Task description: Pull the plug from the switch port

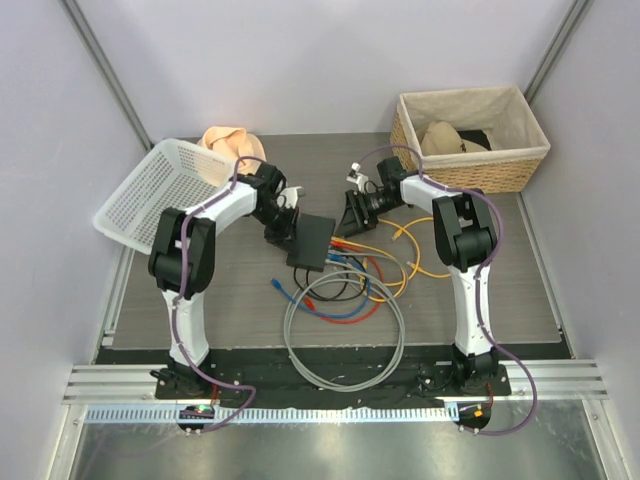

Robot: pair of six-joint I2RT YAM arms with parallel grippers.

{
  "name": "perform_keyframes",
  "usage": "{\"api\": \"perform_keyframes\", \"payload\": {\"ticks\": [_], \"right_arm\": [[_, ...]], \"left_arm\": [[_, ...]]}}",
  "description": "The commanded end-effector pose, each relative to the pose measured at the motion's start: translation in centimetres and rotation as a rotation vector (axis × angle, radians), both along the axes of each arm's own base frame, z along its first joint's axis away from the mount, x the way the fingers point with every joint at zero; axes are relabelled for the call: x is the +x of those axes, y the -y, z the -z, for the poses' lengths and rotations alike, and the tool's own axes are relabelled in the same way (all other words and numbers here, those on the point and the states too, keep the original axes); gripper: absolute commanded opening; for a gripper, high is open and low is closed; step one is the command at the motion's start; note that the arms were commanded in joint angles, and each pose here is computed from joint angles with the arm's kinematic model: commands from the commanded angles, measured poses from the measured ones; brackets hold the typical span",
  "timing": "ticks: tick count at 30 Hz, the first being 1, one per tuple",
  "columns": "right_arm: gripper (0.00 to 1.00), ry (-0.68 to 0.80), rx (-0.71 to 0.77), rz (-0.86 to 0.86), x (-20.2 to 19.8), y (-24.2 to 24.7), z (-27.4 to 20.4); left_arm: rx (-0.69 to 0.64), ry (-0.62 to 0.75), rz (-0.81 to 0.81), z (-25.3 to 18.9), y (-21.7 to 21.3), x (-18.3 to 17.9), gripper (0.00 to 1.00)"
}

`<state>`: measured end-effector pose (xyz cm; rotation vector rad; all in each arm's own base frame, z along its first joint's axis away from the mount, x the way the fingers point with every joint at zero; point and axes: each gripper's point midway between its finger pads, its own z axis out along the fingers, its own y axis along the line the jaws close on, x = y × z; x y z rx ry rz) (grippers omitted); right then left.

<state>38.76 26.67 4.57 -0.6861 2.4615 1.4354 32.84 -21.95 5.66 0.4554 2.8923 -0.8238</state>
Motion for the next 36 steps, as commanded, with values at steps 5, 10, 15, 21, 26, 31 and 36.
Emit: {"api": "perform_keyframes", "payload": {"ticks": [5,10,15,21,26,31,36], "right_arm": [[0.64,-0.019,-0.01,-0.055,-1.1,-0.9,1.4],[0.62,-0.045,-0.009,-0.061,-1.5,-1.2,2.2],[0.58,-0.05,-0.011,-0.058,-1.2,-1.3,2.9],[0.53,-0.067,-0.015,-0.05,-1.0,-1.3,3.5],[0.52,-0.087,-0.019,-0.034,-0.9,-1.5,4.3],[0.49,-0.117,-0.026,0.016,-0.2,-1.9,4.8],[0.47,-0.126,-0.04,0.036,-0.1,-2.2,5.0]], "left_arm": [[0.032,0.009,-0.003,1.8,-0.2,1.3,0.0],[0.047,-0.008,0.008,2.8,-0.4,1.0,0.0],[0.07,-0.015,0.012,3.6,-0.8,0.9,0.0],[0.078,-0.016,0.015,3.8,-1.1,0.7,0.0],[0.081,-0.022,0.021,3.9,-1.2,0.3,0.0],[0.082,-0.028,0.03,3.8,-1.3,-0.2,0.0],[0.083,-0.033,0.027,4.0,-1.4,-0.5,0.0]]}}
